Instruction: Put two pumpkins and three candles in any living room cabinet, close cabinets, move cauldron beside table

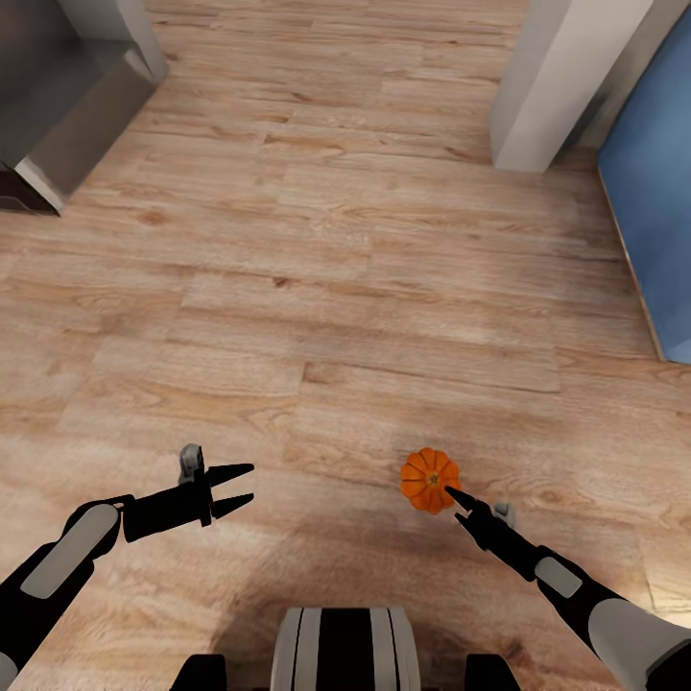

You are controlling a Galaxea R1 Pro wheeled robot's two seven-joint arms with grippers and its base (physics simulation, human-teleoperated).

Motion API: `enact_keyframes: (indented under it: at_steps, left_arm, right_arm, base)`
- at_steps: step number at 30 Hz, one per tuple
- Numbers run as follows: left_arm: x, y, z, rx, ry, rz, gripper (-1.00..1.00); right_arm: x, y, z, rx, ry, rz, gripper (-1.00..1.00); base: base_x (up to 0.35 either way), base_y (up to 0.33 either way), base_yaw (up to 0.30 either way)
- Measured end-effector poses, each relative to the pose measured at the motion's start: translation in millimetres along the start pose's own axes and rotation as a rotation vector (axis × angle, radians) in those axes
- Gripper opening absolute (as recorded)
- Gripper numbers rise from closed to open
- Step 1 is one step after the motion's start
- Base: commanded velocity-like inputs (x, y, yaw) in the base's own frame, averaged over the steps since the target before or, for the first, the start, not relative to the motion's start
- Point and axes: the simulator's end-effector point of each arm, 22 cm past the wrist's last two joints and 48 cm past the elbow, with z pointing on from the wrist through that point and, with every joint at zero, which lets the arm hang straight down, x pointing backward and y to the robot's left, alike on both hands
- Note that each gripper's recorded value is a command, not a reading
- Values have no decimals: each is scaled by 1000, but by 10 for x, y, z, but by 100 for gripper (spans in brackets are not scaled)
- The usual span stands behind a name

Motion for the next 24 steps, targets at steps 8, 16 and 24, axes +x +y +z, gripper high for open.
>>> enact_keyframes:
  at_steps: [8, 16, 24]
  left_arm:
    - [4, 64, 13, -5, 3, -11, 100]
    - [2, 63, 10, -4, 2, -12, 100]
    - [-4, 73, -11, -8, 1, -12, 100]
  right_arm:
    - [26, -68, 11, 9, 4, 6, 100]
    - [26, -67, 11, 9, 4, 6, 100]
    - [26, -68, 11, 10, 4, 6, 100]
  base:
    - [0, 0, 0]
    - [25, 20, 0]
    - [49, 40, 0]
